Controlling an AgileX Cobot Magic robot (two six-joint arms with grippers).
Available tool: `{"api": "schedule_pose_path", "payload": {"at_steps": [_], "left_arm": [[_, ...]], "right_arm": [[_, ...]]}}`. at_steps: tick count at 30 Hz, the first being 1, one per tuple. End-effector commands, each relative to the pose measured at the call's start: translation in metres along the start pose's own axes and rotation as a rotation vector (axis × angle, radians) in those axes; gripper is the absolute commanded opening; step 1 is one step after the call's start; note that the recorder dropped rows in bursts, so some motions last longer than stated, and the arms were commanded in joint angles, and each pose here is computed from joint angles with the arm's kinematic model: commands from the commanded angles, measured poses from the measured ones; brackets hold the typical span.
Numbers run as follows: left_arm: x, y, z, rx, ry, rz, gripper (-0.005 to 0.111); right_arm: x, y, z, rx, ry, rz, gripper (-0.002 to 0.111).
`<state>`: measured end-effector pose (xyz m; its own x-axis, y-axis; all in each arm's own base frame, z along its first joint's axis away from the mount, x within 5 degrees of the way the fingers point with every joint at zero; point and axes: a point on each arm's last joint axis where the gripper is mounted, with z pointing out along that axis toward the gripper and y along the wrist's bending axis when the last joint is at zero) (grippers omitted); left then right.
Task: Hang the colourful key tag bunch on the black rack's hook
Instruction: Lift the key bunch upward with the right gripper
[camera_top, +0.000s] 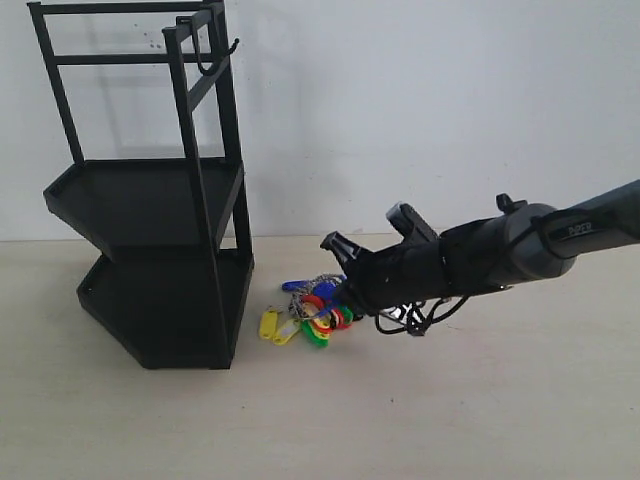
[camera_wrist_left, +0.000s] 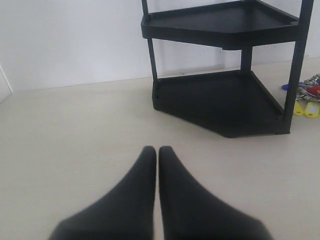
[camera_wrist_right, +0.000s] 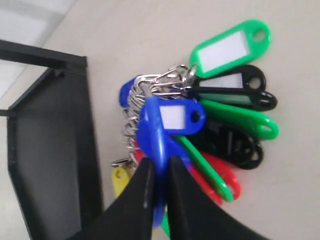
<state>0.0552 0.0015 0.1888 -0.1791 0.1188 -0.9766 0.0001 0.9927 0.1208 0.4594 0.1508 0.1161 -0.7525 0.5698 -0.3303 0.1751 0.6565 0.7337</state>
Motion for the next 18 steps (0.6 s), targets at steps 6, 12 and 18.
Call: {"api": "schedule_pose_path", "payload": {"at_steps": [6,12,18], "left_arm": [[-0.001,0.0,0.0,0.001,-0.011,-0.002,0.004],[-0.001,0.0,0.0,0.001,-0.011,-0.002,0.004],[-0.001,0.0,0.0,0.001,-0.011,-0.002,0.004]], "right_arm": [[-0.024,0.045,-0.044,-0.131,-0.063,-0.238,0.0],[-0.042,0.054,-0.07,-0.221,-0.07,-0.274,0.0],[-0.055,0.075,-0.106,-0.293,-0.112,-0.418,0.0]]}}
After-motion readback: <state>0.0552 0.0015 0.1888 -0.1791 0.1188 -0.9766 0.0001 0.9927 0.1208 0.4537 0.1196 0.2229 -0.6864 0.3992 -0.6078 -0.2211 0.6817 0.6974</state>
